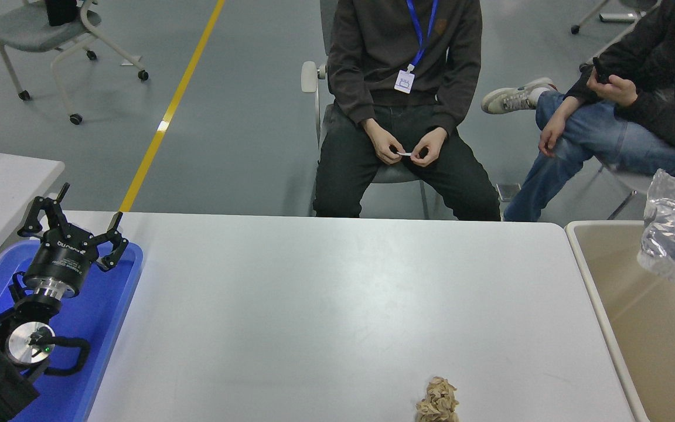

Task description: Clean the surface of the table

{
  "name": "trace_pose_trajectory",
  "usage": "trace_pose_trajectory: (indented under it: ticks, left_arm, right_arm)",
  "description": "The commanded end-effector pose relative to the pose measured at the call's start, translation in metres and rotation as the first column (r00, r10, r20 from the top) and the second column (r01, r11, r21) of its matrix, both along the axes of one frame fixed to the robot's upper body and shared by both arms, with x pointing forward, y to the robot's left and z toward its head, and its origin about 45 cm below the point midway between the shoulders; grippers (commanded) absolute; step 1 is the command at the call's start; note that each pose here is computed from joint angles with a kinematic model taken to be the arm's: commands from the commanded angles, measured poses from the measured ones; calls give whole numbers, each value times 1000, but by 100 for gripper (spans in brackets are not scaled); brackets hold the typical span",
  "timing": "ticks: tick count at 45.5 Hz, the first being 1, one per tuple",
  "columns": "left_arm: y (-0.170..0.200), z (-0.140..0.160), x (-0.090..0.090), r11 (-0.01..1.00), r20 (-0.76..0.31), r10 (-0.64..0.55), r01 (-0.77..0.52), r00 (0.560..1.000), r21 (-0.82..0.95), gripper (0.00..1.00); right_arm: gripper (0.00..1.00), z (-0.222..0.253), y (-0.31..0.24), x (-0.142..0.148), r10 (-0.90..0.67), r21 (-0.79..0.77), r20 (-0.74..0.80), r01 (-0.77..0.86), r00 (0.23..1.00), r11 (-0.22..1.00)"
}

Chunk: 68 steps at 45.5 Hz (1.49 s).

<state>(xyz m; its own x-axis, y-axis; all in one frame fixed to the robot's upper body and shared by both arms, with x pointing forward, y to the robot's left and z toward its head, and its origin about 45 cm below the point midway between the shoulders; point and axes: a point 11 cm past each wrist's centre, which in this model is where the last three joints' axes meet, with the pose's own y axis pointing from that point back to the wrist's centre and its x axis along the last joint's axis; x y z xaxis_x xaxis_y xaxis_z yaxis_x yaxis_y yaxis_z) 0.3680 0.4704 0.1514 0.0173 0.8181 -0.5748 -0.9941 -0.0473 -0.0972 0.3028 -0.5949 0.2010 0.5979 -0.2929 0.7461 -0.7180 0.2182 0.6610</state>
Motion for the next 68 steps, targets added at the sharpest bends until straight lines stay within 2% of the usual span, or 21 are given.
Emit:
trace_pose_trajectory:
  ticks: [1,20,30,47,68]
  left_arm:
    - [0,0,0,1000,0,0,0,1000,0,100]
    - [0,0,0,1000,0,0,0,1000,0,100]
    - [0,0,0,1000,0,0,0,1000,0,100]
    - [0,0,0,1000,0,0,0,1000,0,100]
    - [0,0,0,1000,0,0,0,1000,0,100]
  right_arm:
    - [0,-22,-17,-20,76,-90,-60,-81,995,993]
    - [0,-62,-27,-41,236,-290,-175,-279,956,916]
    - [0,-81,-16,-35,322,-369,-224,-386,920,846]
    - [0,-92,-1,-17,326,-411,-221,-391,919,824]
    - [0,-94,4,-9,313,-435,-221,-381,923,816]
